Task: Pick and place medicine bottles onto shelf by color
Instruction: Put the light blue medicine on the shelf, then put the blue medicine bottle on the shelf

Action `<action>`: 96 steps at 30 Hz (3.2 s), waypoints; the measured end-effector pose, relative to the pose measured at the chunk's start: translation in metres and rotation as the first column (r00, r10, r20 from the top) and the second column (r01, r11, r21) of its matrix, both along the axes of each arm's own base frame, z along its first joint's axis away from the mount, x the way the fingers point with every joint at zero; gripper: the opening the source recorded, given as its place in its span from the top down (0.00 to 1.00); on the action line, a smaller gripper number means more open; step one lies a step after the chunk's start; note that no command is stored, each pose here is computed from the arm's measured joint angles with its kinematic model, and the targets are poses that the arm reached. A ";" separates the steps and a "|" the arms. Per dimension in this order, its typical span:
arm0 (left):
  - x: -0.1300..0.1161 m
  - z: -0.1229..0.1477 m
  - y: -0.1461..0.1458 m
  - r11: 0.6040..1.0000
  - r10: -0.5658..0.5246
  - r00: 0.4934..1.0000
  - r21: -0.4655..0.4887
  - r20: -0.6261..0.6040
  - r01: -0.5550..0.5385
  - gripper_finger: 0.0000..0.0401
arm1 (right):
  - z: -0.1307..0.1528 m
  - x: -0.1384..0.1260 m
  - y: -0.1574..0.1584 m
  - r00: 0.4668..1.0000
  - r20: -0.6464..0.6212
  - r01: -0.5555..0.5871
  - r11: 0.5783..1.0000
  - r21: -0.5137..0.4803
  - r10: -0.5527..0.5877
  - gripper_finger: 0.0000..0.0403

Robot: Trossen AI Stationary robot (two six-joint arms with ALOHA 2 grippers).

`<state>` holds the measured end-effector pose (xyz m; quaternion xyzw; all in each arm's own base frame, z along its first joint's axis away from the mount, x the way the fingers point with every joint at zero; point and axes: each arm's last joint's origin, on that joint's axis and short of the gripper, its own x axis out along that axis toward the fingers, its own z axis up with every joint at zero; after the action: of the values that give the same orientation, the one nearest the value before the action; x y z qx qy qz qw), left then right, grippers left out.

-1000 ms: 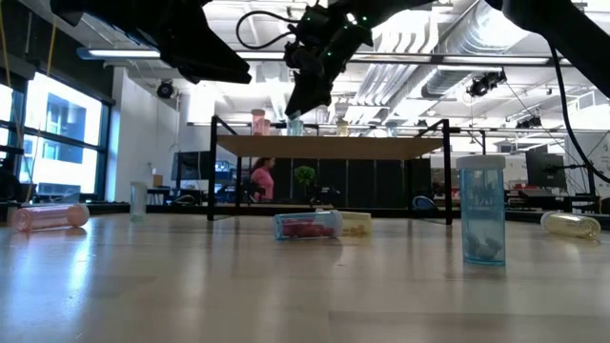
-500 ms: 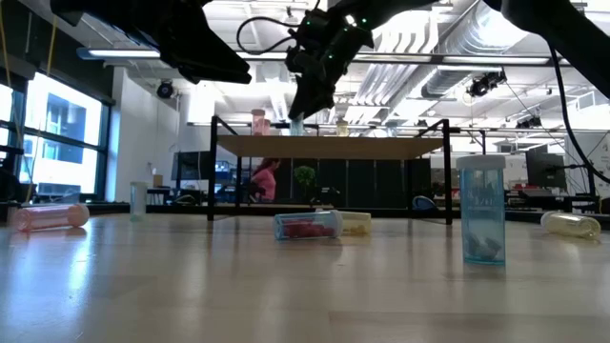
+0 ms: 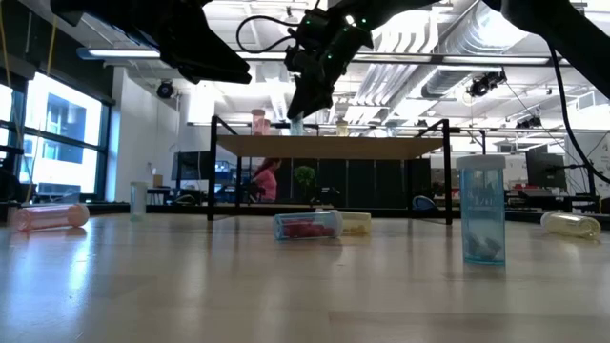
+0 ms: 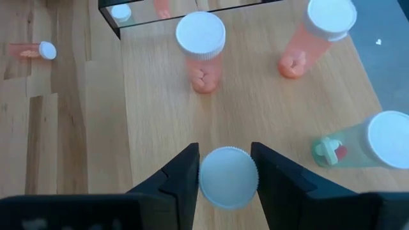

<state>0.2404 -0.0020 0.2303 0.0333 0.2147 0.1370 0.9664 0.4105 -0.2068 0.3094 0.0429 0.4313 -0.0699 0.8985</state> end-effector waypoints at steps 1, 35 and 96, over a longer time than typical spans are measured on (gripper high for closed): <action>0.000 0.000 0.000 1.000 0.000 1.000 0.000 0.000 0.000 0.49 | 0.000 0.000 0.000 1.000 -0.002 0.004 1.000 -0.004 -0.004 0.67; 0.000 0.000 0.000 1.000 0.000 1.000 0.000 0.000 0.000 0.49 | 0.002 0.000 0.001 1.000 0.009 0.003 1.000 0.015 -0.004 0.59; 0.000 0.000 0.000 1.000 0.019 1.000 -0.016 0.006 -0.019 0.49 | 0.047 -0.029 0.026 0.999 0.016 -0.029 1.000 0.005 0.029 0.47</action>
<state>0.2403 -0.0017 0.2302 0.0232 0.2133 0.1446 0.9660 0.3816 -0.1805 0.3562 0.0396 0.4248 -0.0554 0.9027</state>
